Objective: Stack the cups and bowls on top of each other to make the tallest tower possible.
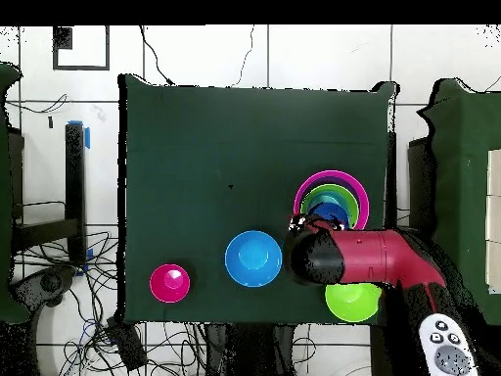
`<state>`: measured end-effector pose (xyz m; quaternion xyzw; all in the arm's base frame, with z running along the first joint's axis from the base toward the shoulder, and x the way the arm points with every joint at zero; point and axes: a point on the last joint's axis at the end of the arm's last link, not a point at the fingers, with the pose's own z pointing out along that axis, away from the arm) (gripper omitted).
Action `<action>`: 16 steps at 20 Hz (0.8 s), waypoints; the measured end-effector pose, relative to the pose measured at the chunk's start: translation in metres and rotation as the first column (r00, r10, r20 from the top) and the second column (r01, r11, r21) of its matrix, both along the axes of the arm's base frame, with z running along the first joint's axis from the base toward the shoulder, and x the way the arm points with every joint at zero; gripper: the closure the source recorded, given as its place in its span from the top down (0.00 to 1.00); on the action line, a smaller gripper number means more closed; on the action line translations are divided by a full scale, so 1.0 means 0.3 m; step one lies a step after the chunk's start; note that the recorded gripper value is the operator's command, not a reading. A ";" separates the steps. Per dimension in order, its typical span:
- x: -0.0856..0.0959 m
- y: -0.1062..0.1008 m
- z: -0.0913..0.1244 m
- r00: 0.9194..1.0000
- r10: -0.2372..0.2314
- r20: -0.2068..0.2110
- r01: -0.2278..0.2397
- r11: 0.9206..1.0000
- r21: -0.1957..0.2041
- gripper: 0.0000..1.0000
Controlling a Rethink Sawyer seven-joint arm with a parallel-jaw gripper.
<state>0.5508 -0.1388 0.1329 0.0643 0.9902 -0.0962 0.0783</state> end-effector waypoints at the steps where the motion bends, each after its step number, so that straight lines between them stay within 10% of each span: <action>1: 0.002 -0.006 0.018 1.000 -0.005 0.002 0.005 1.000 -0.004 0.00; 7: 0.014 -0.050 0.137 0.999 -0.036 -0.002 0.036 0.999 -0.033 0.00; 16: 0.026 -0.061 0.130 0.999 -0.037 -0.008 0.037 0.999 -0.009 0.00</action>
